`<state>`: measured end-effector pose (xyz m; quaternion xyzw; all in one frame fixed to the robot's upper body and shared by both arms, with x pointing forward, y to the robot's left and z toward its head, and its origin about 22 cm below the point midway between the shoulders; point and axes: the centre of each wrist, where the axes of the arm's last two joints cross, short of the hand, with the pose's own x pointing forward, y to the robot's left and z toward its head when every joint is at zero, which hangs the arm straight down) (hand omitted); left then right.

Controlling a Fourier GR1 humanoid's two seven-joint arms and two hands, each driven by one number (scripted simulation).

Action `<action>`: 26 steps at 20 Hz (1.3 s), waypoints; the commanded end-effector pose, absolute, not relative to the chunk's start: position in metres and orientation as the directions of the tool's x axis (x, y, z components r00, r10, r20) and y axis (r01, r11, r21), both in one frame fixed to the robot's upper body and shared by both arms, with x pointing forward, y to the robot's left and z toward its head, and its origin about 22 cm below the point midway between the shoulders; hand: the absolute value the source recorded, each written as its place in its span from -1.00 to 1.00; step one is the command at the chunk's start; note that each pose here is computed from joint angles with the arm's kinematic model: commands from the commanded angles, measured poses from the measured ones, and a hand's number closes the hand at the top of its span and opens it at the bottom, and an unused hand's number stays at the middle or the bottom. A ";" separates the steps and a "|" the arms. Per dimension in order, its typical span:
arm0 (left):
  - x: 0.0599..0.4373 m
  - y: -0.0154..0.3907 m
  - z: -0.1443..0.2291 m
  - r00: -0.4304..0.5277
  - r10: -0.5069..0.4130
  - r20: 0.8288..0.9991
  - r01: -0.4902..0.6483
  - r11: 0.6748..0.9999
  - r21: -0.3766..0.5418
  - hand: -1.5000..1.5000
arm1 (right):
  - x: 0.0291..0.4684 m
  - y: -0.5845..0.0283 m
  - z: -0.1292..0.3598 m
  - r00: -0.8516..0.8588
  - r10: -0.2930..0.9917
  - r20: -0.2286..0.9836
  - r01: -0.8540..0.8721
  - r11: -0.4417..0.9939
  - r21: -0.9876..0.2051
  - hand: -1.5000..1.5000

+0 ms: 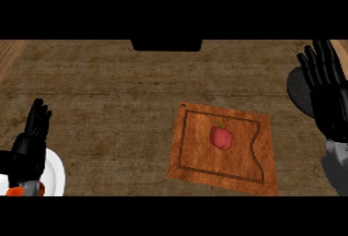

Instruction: Pick the bell pepper from the cutting board and place it in the pan

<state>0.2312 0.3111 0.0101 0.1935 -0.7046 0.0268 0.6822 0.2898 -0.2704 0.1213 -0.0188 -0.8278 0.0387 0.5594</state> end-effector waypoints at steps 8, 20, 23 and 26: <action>0.275 0.272 0.044 -0.063 -0.171 0.983 -0.116 0.980 0.163 0.00 | 0.283 -0.247 0.042 -0.245 0.542 0.804 -0.237 0.770 -0.592 1.00; 0.281 0.294 0.048 -0.016 -0.169 0.986 -0.134 0.977 0.165 0.00 | 0.216 -0.276 0.149 -0.345 0.810 0.475 -0.062 0.485 -0.872 -1.00; 0.295 0.279 0.048 -0.054 -0.172 0.984 -0.123 0.979 0.165 0.00 | 0.218 -0.268 0.184 -0.304 0.891 0.337 -0.091 0.325 -0.941 -1.00; 0.291 0.278 0.050 -0.036 -0.157 0.987 -0.107 0.983 0.152 0.00 | 0.207 -0.247 0.211 -0.248 0.921 0.302 -0.117 0.281 -0.953 -1.00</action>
